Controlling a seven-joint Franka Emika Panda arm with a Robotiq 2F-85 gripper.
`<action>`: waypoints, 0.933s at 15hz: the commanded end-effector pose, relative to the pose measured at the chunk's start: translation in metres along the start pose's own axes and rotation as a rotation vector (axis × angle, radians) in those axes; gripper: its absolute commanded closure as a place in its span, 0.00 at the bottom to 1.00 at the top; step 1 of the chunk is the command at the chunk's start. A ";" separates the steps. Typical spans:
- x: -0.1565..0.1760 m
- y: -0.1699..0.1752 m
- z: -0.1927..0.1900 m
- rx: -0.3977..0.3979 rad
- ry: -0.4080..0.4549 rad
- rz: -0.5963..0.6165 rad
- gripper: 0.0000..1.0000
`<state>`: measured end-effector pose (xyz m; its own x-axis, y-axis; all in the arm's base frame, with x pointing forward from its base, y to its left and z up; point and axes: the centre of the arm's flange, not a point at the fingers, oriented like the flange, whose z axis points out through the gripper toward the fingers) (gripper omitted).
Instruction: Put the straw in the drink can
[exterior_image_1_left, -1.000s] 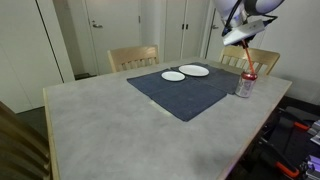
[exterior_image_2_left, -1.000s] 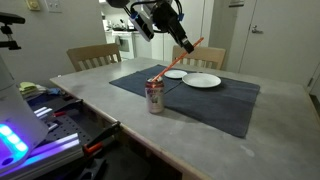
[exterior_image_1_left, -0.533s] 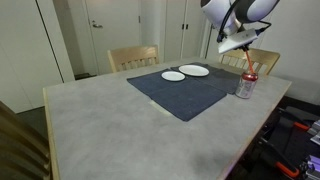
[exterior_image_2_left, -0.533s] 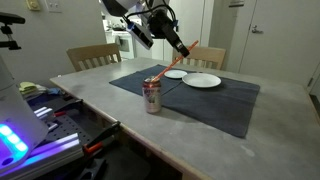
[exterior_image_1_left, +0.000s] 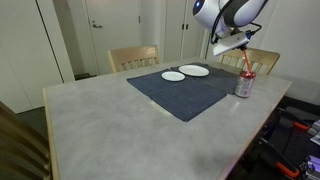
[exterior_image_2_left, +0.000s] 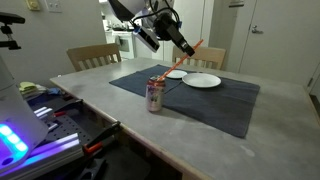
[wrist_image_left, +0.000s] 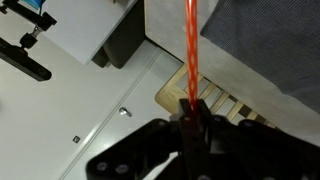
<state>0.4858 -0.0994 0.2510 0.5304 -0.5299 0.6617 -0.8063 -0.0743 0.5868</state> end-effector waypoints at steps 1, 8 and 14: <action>0.007 -0.007 -0.003 -0.059 -0.009 0.036 0.98; -0.005 0.001 -0.022 -0.059 -0.111 0.046 0.98; -0.020 0.003 -0.034 -0.081 -0.092 0.114 0.98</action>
<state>0.4856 -0.0656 0.2536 0.4363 -0.6122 0.6595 -0.8282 0.0133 0.5603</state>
